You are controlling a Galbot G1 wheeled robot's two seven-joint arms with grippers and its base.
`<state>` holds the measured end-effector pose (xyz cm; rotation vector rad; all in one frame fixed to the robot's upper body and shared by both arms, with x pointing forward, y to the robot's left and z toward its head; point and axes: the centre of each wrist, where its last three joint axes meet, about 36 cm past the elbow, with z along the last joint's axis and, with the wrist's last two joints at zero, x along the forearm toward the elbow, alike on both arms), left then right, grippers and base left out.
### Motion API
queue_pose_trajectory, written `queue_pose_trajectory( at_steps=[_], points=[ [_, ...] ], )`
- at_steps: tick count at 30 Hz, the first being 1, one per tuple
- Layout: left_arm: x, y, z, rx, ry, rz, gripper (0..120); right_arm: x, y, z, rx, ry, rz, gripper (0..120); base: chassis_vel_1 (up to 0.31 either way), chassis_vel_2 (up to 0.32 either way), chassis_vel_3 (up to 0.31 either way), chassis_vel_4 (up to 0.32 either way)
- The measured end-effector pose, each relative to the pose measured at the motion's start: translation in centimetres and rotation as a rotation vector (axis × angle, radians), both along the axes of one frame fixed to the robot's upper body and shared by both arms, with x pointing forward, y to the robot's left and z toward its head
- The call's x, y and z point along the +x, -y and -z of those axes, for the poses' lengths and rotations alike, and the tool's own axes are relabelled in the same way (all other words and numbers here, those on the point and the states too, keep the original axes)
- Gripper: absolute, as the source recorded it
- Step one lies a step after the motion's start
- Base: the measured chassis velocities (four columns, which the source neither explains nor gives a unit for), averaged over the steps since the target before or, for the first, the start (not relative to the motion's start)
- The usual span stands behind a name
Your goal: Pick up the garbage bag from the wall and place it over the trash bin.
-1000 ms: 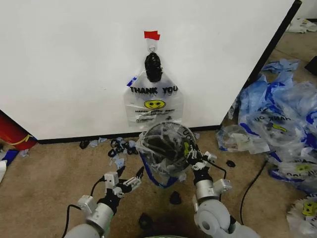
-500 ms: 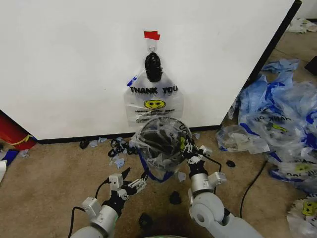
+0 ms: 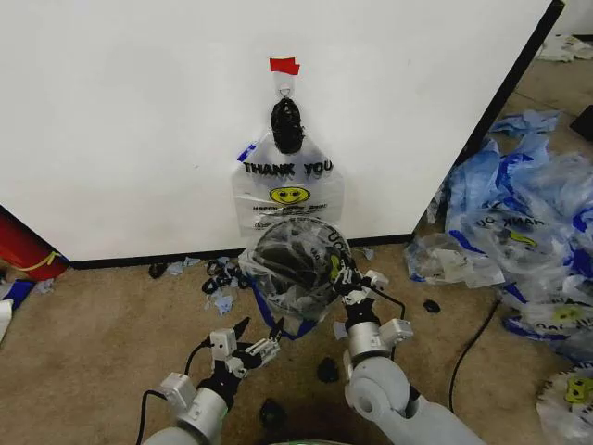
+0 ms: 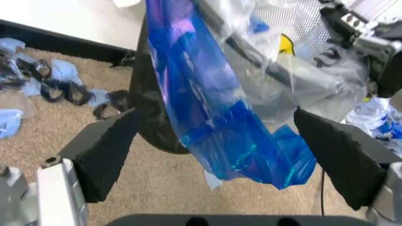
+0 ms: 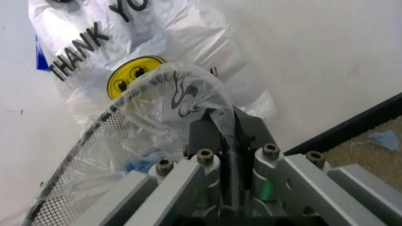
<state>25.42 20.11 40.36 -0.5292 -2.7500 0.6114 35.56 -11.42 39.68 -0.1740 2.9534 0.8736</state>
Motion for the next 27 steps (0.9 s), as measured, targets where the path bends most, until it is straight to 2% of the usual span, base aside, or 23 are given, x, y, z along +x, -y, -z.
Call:
queue_pose_trajectory(
  at_steps=[4, 6, 7, 14, 16, 20, 22, 27],
  points=[
    [0.1, 0.2, 0.6, 0.002, -0.004, 0.003, 94, -0.3, -0.2, -0.1, 0.002, 0.001, -0.003, 1, 0.000, 0.000, 0.000, 0.000],
    [0.3, 0.2, 0.9, 0.003, -0.002, 0.002, 86, -0.4, -0.1, -0.1, 0.001, 0.000, -0.002, 1, 0.000, 0.000, 0.000, 0.000],
    [0.3, 0.2, 0.9, 0.003, -0.002, 0.002, 86, -0.4, -0.1, -0.1, 0.001, 0.000, -0.002, 1, 0.000, 0.000, 0.000, 0.000],
    [0.5, 0.4, 1.7, 0.001, -0.003, -0.001, 56, -0.6, 0.0, -0.3, 0.005, 0.003, 0.000, 1, 0.000, 0.000, 0.000, 0.000],
    [0.4, 0.4, 1.8, 0.002, -0.004, 0.000, 53, -0.7, 0.1, -0.3, 0.006, 0.003, 0.000, 1, 0.000, 0.000, 0.000, 0.000],
    [0.6, 0.3, 2.1, 0.007, -0.003, -0.001, 35, -1.0, 0.2, -0.3, 0.013, 0.005, -0.003, 1, 0.000, 0.000, 0.000, 0.000],
    [0.6, 0.3, 2.1, 0.007, -0.002, -0.002, 32, -1.0, 0.2, -0.3, 0.014, 0.005, -0.003, 1, 0.000, 0.000, 0.000, 0.000],
    [0.7, 0.4, 2.6, 0.011, -0.009, -0.002, 10, -1.3, 0.3, -0.4, 0.031, 0.011, -0.006, 1, 0.000, 0.000, 0.000, 0.000]
  ],
)
